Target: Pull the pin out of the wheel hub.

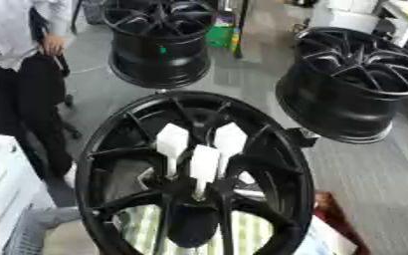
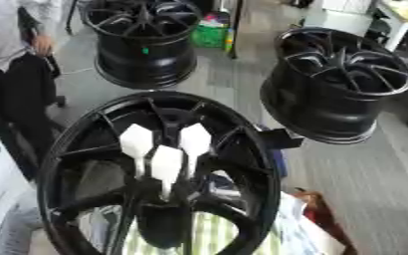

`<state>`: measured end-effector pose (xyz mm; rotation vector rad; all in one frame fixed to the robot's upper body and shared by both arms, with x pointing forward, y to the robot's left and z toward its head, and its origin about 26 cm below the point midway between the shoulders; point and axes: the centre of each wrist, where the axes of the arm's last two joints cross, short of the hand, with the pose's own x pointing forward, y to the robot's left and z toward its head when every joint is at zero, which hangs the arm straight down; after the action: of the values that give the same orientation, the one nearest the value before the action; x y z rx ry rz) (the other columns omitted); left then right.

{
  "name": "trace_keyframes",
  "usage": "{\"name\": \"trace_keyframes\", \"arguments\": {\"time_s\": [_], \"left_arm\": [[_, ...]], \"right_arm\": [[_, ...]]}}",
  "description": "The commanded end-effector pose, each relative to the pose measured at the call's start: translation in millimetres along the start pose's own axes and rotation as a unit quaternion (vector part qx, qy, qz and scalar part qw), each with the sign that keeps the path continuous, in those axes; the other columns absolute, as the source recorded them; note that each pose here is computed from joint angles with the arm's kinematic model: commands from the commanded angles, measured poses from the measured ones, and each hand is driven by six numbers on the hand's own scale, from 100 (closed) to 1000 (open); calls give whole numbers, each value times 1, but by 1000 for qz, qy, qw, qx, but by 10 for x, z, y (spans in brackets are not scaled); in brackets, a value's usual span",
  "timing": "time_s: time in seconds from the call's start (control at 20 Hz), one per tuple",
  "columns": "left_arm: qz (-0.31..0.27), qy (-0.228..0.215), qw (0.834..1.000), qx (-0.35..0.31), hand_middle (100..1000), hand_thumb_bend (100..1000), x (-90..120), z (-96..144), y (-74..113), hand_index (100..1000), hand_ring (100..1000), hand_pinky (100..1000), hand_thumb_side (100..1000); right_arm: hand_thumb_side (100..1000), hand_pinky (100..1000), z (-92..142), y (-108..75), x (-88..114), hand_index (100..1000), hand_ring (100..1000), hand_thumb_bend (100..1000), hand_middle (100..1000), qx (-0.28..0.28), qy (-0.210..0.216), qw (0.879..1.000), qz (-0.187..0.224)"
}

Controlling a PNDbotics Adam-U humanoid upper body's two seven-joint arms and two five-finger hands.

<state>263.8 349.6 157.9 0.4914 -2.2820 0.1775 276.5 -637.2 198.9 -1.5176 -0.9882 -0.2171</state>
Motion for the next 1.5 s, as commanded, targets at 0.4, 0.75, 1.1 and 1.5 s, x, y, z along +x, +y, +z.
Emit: {"name": "trace_keyframes", "arguments": {"time_s": [0.4,0.75,1.1,1.5], "left_arm": [[4,-16,1000,-14,637,304,71,-61,-22,846,855,849,517],[1,-16,1000,-15,637,305,70,-59,-19,846,855,850,516],[1,-16,1000,-15,638,305,71,-61,-21,846,856,850,515],[2,-16,1000,-17,638,305,70,-59,-26,846,856,851,514]], "right_arm": [[353,821,-99,-198,-428,862,870,109,848,61,-9,992,107],[347,817,-125,-251,-386,862,866,100,842,61,-12,992,108],[348,814,-138,-287,-365,860,864,100,838,52,-11,994,97],[100,832,-138,-292,-374,864,884,313,856,59,-12,993,97]]}}
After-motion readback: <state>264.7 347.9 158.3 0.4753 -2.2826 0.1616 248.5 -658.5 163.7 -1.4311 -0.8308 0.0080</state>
